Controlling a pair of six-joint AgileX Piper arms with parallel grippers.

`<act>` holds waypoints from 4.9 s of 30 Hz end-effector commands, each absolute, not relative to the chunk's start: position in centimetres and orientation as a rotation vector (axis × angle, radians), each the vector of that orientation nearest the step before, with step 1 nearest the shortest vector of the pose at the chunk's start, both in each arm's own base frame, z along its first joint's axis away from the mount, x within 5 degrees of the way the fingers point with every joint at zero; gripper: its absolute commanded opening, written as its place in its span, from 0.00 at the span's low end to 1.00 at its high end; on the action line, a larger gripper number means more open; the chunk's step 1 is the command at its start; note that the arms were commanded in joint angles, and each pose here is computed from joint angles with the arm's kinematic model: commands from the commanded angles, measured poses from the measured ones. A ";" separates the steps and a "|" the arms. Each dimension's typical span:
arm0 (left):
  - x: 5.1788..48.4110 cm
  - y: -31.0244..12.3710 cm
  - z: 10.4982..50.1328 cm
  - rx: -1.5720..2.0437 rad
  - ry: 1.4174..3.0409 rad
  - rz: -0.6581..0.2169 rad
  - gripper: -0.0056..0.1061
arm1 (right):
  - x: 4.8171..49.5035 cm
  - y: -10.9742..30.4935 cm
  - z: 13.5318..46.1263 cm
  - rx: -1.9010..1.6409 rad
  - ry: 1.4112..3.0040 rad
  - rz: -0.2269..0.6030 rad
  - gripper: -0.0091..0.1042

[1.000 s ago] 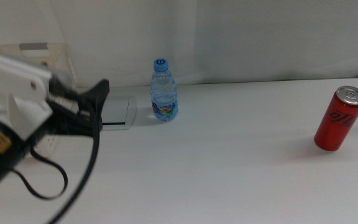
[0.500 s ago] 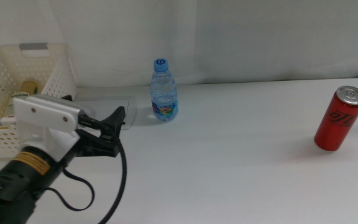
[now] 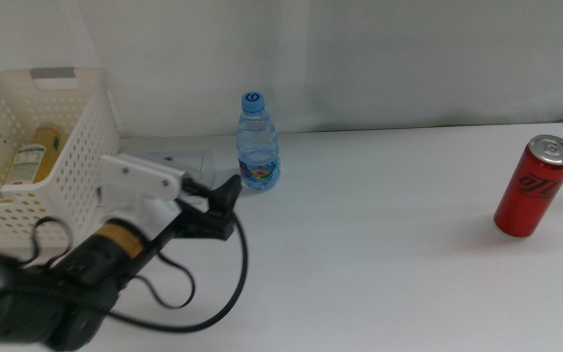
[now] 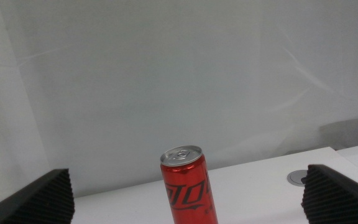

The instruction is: Use arms to grab the bottles and put them into the dustbin to the left of the table.

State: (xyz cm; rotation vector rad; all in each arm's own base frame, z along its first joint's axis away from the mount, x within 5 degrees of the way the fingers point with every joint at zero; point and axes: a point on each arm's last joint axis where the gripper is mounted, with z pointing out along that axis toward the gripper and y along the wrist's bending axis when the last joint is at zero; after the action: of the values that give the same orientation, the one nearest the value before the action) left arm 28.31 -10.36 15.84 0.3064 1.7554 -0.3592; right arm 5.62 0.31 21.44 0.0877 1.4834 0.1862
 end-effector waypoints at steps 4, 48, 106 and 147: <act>31.2 -11.9 15.0 0.339 1.757 -0.388 0.88 | 5.5 0.3 20.3 0.076 1.486 0.165 0.99; 43.9 -16.2 10.5 0.297 1.836 -0.414 0.71 | 5.5 0.3 20.3 0.076 1.485 0.165 0.99; 33.9 6.5 35.6 -0.269 2.195 0.127 0.02 | 5.5 0.3 20.3 0.081 1.479 0.171 0.99; 42.2 8.0 23.4 -0.259 2.336 0.116 0.88 | 5.5 0.3 20.3 0.086 1.479 0.177 0.99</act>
State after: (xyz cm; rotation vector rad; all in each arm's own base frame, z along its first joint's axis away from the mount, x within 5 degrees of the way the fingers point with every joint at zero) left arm 42.12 7.93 22.92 -0.2509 2.3636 0.1215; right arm 5.62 0.31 21.44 0.0895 1.4834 0.1883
